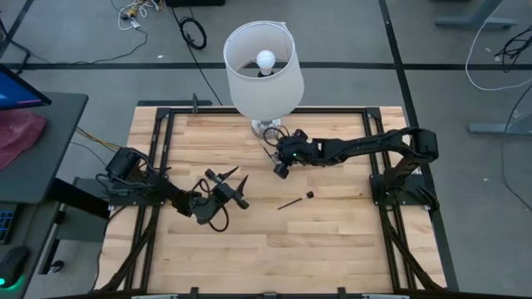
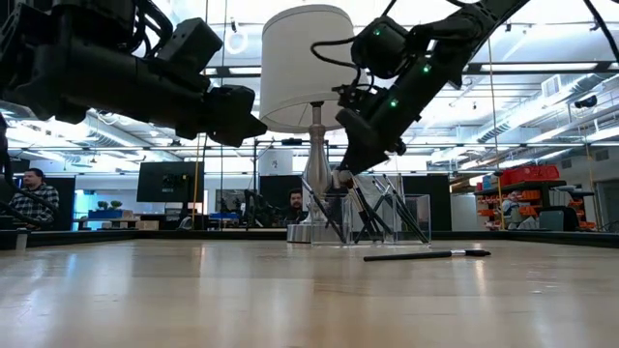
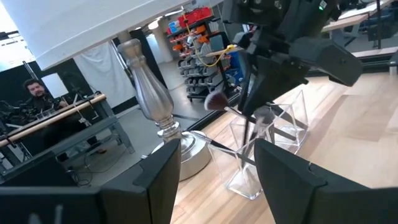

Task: Put items in baskets/containers
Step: Put the black eyeshadow brush into the transparent organizer, then put the black brow brush into the transparent organizer

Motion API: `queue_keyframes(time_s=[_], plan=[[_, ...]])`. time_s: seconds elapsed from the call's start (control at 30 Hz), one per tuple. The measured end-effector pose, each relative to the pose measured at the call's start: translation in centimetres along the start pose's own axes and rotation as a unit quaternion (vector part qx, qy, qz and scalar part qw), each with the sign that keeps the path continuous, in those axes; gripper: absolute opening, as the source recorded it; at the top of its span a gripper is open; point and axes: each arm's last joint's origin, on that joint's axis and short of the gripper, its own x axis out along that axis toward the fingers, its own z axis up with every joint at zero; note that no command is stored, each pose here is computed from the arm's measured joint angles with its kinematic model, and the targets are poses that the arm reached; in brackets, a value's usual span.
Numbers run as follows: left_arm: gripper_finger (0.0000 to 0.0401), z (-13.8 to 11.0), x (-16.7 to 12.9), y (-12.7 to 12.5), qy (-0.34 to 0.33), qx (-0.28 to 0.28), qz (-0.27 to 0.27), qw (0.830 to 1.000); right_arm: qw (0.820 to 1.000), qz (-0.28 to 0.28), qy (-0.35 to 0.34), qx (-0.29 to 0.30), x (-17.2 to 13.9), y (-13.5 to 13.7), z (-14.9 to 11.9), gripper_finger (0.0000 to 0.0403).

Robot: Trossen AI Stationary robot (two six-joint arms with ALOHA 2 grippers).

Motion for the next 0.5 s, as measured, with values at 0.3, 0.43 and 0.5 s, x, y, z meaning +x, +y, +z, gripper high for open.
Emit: queue_keyframes(time_s=[0.3,0.43,0.5], plan=[[0.0208,0.0,0.0,-0.1,-0.004,-0.028,-0.018,0.999,0.999,0.007,-0.023,-0.029,-1.0,0.3,0.6,0.0158],[0.0208,0.1,0.0,-0.7,-0.019,-0.109,-0.127,0.986,0.999,0.021,-0.028,-0.035,-2.9,0.9,0.9,0.0175],[0.0208,0.0,0.1,-1.1,-0.018,-0.135,-0.209,0.968,0.999,0.032,-0.029,-0.033,-4.4,1.3,1.0,0.0178]])
